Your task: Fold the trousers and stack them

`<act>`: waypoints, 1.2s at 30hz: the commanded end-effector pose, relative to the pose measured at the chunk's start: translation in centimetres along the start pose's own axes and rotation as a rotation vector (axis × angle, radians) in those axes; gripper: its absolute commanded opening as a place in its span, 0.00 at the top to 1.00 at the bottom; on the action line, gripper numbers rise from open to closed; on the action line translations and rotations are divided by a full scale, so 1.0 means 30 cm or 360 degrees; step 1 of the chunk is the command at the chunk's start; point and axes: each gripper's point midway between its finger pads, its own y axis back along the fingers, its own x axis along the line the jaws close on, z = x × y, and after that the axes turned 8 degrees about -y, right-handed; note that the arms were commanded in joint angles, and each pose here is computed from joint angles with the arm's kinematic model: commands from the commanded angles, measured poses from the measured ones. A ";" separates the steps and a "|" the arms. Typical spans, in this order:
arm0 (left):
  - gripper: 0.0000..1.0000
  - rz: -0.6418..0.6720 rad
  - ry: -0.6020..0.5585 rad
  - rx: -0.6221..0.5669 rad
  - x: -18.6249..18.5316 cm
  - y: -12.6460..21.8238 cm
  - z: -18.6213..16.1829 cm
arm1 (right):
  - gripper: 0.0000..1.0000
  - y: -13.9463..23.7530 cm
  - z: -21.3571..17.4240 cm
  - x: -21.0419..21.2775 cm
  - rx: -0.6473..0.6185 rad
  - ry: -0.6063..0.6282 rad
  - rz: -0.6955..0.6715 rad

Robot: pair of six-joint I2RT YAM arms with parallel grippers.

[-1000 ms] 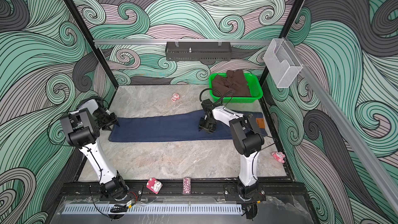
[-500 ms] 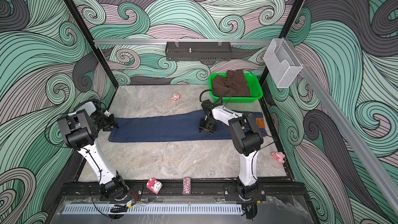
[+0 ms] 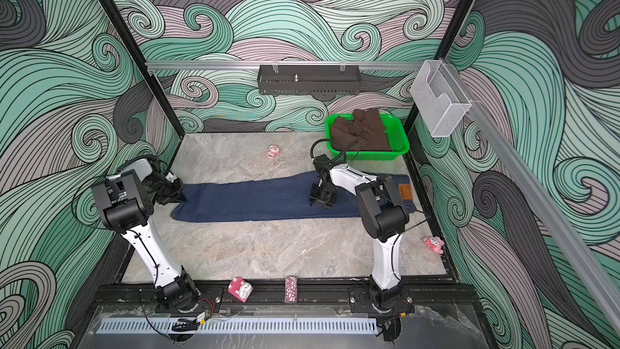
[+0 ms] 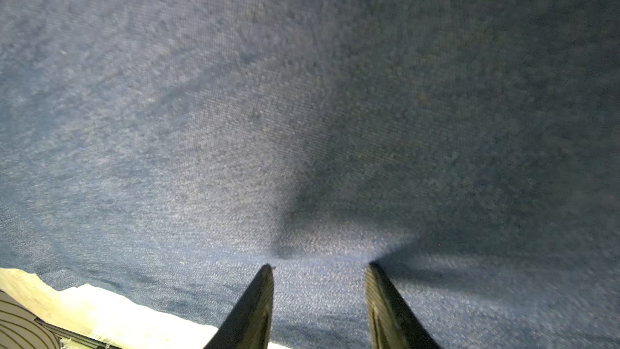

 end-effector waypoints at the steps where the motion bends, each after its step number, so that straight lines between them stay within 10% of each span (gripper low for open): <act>1: 1.00 -0.0011 0.0035 0.0124 -0.011 -0.050 -0.056 | 0.54 0.006 0.013 0.021 -0.0037 0.0005 0.0035; 24: 1.00 0.0829 0.0229 -0.0170 0.225 0.405 0.017 | 0.53 0.140 0.049 0.043 -0.0169 0.0091 0.0151; 36: 1.00 0.0590 0.0214 -0.0199 0.128 0.401 0.022 | 0.53 0.180 0.096 -0.056 -0.0237 0.0008 0.0144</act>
